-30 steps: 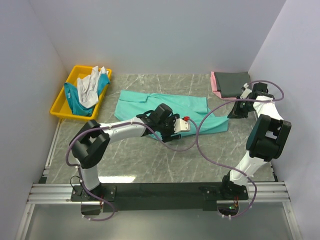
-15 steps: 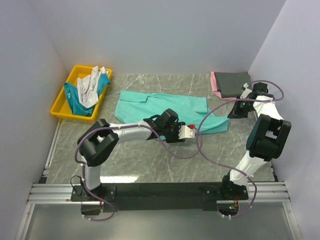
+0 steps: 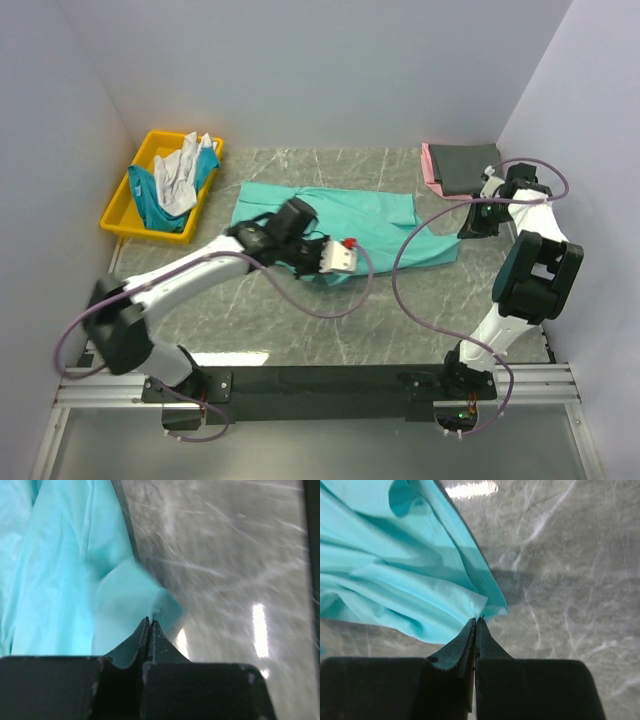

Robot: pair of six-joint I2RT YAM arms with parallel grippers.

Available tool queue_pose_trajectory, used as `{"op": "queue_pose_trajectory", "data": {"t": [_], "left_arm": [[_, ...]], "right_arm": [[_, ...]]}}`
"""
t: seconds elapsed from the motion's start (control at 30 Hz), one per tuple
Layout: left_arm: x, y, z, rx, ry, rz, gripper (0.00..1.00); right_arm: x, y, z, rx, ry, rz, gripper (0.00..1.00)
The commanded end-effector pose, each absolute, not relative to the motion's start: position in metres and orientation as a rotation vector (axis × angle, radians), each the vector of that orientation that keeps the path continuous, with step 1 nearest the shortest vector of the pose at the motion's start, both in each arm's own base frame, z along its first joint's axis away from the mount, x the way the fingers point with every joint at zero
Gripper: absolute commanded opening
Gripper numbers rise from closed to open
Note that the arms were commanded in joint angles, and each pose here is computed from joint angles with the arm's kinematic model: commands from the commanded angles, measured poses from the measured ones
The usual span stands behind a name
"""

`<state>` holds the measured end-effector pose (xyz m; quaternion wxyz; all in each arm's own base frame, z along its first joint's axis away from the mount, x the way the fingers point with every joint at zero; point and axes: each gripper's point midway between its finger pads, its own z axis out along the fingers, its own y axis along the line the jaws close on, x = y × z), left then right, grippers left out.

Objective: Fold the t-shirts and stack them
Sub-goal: Flatten the tshirt out

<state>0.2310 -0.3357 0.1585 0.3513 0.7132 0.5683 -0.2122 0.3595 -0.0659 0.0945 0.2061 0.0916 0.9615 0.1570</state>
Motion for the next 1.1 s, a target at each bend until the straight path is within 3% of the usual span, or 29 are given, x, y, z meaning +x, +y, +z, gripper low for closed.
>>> {"op": "queue_pose_trajectory", "data": {"t": [0.0,0.2,0.37,0.5,0.73,0.8,0.83,0.87,0.9,0.93,1.0,1.07], "left_arm": [[0.173,-0.275,0.172,2.010,1.557,-0.737,0.01],[0.136,-0.203,0.152,2.100,1.710,-0.765,0.01],[0.115,-0.181,0.144,2.150,1.762,-0.818,0.01],[0.132,-0.203,0.159,2.060,1.749,-0.826,0.01],[0.138,-0.263,0.123,2.146,1.720,-0.860,0.05],[0.145,-0.290,0.110,2.142,1.698,-0.863,0.13],[0.147,-0.298,0.108,2.139,1.695,-0.865,0.20],[0.152,-0.311,0.109,2.127,1.687,-0.896,0.33],[0.156,-0.314,0.113,2.105,1.704,-0.910,0.36],[0.160,-0.315,0.118,2.081,1.709,-0.929,0.44],[0.185,-0.300,0.138,1.956,1.750,-0.971,0.52],[0.225,-0.267,0.155,1.774,1.830,-0.943,0.55]], "right_arm": [[0.345,-0.073,0.129,0.084,2.660,0.319,0.00],[0.312,-0.078,0.136,-0.093,2.716,0.220,0.00],[0.287,-0.091,0.120,-0.211,2.781,0.080,0.00],[0.286,-0.120,0.105,-0.228,2.765,-0.164,0.00],[0.287,-0.122,0.074,-0.226,2.845,-0.144,0.00],[0.288,-0.124,0.071,-0.201,2.856,-0.147,0.00],[0.293,-0.125,0.074,-0.194,2.849,-0.148,0.03],[0.295,-0.125,0.073,-0.184,2.856,-0.138,0.12],[0.295,-0.123,0.075,-0.171,2.862,-0.118,0.29],[0.300,-0.124,0.081,-0.169,2.847,-0.120,0.37],[0.304,-0.122,0.095,-0.176,2.813,-0.113,0.51],[0.307,-0.120,0.109,-0.204,2.767,-0.110,0.56]]}}
